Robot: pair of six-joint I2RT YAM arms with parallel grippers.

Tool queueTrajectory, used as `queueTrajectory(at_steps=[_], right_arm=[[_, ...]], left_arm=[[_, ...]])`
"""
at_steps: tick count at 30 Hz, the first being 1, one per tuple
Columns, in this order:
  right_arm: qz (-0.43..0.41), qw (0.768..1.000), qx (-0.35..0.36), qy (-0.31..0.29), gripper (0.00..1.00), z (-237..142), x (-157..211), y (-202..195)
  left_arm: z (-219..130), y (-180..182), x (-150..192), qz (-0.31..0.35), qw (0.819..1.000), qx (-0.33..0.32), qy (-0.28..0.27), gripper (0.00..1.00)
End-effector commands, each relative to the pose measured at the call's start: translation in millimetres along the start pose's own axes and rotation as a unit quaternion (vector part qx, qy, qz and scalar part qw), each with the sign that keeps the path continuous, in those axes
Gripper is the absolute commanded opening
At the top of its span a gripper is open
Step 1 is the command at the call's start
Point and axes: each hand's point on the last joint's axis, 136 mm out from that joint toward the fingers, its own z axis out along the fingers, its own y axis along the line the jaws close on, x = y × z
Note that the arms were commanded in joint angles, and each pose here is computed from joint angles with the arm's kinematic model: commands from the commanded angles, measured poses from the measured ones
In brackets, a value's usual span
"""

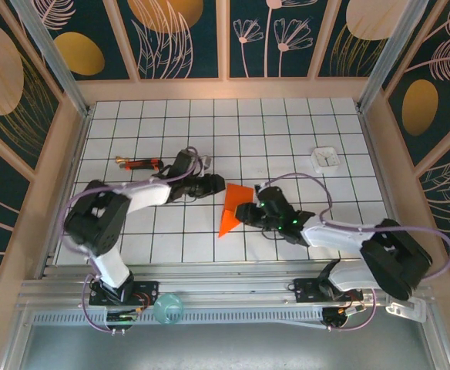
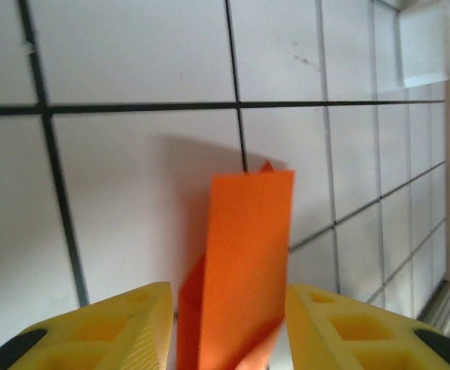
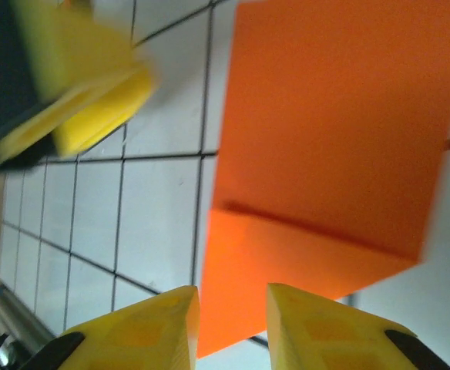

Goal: Fold a paper plane with a square sheet of paper (pick it up from the middle)
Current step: Rotate the paper at the center of the table.

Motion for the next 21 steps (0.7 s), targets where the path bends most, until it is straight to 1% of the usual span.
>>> queueTrajectory(at_steps=[1, 3, 6, 8, 10, 13, 15, 21], right_arm=[[-0.015, 0.999, 0.048, 0.018, 0.31, -12, 3, -37], [0.0, 0.999, 0.045, 0.013, 0.34, -16, -6, -45], [0.016, 0.999, 0.037, 0.008, 0.46, -16, -16, -48], [0.019, 0.999, 0.039, 0.005, 0.53, -14, -19, -47], [0.026, 0.999, 0.044, 0.005, 0.6, -12, -19, -49], [0.034, 0.998, 0.056, 0.003, 0.62, -13, -18, -54], [0.036, 0.998, 0.06, 0.002, 0.62, -15, -16, -57], [0.04, 0.997, 0.059, 0.004, 0.62, -17, -11, -60]], left_arm=[[-23, -3, 16, -0.007, 1.0, -0.007, -0.028, 0.42], [-22, -15, 41, -0.003, 1.0, 0.007, -0.008, 0.38], [-6, -31, 73, -0.006, 0.998, 0.035, 0.044, 0.26], [5, -29, 76, -0.007, 0.998, 0.034, 0.061, 0.19], [15, -28, 74, 0.004, 0.997, 0.028, 0.067, 0.15], [29, -23, 73, 0.013, 0.996, 0.011, 0.084, 0.12], [38, -12, 75, 0.004, 0.995, 0.0, 0.097, 0.1], [40, 8, 71, -0.01, 0.995, -0.015, 0.094, 0.09]])
